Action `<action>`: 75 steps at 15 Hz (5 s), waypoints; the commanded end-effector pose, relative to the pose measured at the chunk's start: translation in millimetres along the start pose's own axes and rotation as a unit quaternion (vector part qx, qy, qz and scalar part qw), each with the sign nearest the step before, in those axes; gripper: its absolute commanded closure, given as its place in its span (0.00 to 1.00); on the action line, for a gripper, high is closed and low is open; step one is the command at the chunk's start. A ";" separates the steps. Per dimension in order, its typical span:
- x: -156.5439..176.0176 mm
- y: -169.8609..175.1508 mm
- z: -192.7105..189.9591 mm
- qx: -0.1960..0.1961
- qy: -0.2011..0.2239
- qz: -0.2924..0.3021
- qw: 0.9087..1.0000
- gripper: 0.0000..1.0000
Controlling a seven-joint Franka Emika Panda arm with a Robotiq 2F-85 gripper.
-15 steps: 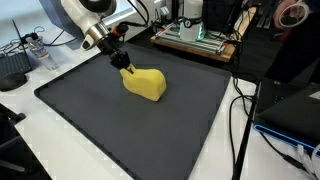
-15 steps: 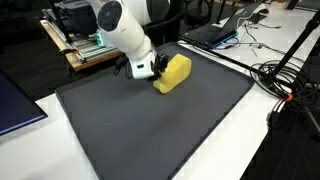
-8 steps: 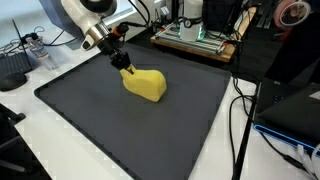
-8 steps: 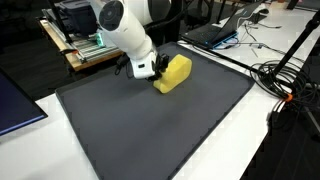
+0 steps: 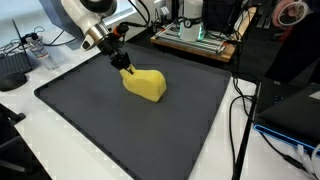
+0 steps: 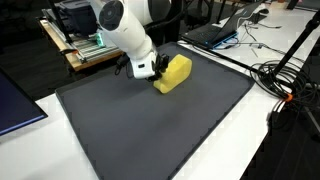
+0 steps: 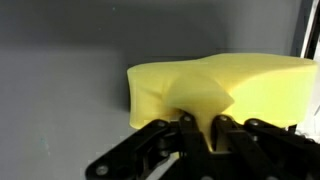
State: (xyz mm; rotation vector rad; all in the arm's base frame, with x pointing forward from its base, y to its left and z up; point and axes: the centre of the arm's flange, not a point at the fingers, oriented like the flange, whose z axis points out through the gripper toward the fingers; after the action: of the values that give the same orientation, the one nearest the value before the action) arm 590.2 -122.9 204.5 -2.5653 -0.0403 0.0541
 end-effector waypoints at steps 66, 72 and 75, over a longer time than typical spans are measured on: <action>-22.5 -332.4 -28.9 -0.369 0.148 0.284 0.873 0.00; -13.6 -366.3 5.8 -0.405 0.145 0.259 0.865 0.00; 4.3 -377.7 16.3 -0.415 0.133 0.248 0.866 0.00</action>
State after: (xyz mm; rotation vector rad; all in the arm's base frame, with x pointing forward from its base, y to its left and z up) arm 561.1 185.9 395.4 -3.2949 0.8893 -0.1741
